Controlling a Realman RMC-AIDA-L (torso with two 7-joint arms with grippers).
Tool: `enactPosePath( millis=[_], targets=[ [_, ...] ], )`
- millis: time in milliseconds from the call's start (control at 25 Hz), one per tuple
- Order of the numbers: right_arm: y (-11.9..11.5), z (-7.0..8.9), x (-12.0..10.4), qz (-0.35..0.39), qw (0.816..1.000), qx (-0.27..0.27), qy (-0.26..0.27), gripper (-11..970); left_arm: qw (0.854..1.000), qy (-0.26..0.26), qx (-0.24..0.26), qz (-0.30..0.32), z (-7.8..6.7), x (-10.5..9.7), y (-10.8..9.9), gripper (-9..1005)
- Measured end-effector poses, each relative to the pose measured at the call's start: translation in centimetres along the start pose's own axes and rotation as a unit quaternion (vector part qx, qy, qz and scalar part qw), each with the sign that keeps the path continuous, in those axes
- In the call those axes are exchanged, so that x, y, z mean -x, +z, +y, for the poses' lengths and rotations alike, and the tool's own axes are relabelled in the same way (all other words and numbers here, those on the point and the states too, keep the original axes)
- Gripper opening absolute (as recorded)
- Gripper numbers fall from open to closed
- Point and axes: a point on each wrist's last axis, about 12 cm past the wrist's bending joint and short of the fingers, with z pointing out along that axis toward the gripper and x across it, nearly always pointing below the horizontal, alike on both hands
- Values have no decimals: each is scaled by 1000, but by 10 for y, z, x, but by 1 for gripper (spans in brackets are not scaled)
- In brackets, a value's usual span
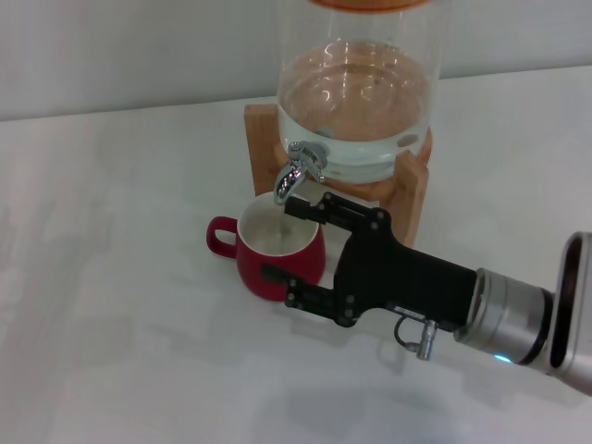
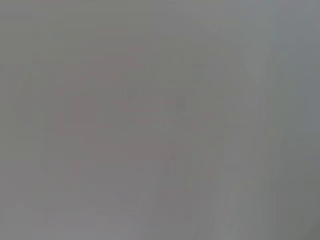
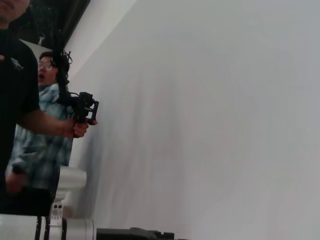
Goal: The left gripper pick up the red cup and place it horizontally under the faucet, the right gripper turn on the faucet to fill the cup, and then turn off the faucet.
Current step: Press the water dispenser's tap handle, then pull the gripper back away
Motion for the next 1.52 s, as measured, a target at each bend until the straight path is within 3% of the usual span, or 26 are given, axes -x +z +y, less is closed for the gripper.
enactPosePath(
  millis=[600,1520],
  targets=[
    [10,-12,-4,23,1000,-12,-9,678,1000,-1,0,1,0,-1,-1,678],
    [-5,-20,-5,31,998,-51,-11,678,1000,-1,-1,0,-1,0,0,678]
  ],
)
